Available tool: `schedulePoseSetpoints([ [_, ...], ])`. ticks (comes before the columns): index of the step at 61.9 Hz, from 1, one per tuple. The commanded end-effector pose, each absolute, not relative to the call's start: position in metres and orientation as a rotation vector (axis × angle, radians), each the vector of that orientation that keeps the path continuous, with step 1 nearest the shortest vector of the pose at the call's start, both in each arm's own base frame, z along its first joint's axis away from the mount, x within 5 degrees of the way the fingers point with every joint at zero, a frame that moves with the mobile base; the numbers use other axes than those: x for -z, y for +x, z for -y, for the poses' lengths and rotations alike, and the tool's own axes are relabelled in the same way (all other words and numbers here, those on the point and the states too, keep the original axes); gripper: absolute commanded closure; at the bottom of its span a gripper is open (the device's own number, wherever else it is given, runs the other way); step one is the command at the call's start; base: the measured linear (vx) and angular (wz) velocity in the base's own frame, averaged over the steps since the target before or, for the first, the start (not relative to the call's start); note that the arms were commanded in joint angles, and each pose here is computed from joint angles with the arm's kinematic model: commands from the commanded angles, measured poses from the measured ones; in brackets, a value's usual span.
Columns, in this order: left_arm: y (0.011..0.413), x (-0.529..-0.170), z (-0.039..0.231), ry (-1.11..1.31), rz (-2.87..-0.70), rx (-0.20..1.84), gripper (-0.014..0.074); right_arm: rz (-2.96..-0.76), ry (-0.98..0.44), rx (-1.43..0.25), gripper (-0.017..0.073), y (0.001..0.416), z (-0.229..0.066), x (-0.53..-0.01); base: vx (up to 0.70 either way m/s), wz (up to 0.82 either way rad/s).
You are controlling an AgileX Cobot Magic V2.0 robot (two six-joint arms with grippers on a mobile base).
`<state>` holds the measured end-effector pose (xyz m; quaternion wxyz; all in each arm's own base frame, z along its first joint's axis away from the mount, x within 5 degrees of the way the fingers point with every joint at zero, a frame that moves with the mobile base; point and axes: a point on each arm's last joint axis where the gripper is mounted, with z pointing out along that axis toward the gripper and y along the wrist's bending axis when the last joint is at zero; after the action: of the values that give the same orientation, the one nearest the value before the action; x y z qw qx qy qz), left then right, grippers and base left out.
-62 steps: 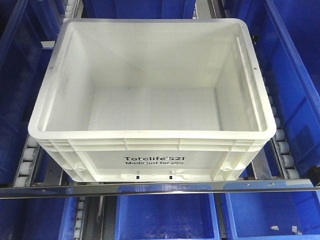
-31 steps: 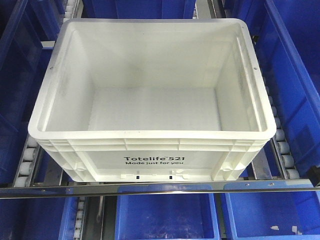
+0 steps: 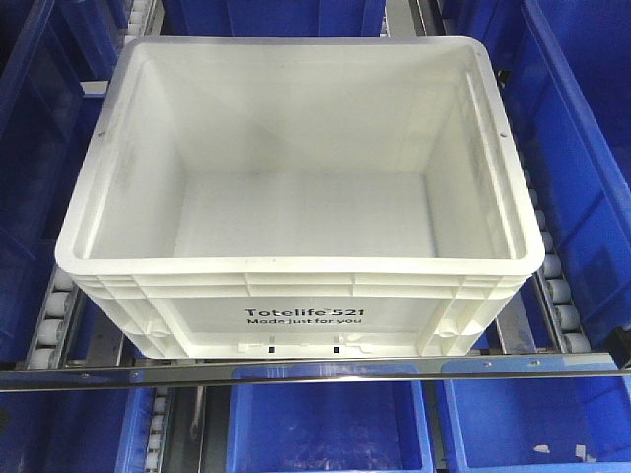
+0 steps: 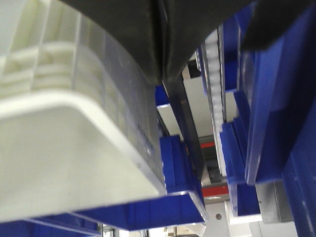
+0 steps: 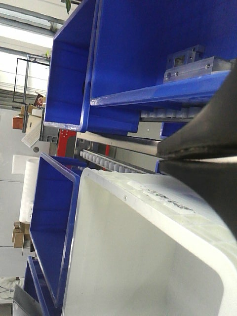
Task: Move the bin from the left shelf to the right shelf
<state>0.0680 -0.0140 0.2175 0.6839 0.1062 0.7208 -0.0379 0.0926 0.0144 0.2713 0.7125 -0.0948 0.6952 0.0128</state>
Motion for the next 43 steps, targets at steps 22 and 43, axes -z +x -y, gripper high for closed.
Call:
schedulePoseSetpoints([
  [22, 0.053, -0.213, 0.011, 0.211, -1.456, 0.098, 0.0603, -1.457, -0.179, -0.008, 0.0566, 0.093, -0.012, -0.287, 0.00, 0.00],
  [43, 0.053, -0.213, 0.011, 0.211, -1.458, 0.098, 0.0603, -1.457, -0.179, -0.008, 0.0566, 0.093, -0.012, -0.287, 0.00, 0.00],
])
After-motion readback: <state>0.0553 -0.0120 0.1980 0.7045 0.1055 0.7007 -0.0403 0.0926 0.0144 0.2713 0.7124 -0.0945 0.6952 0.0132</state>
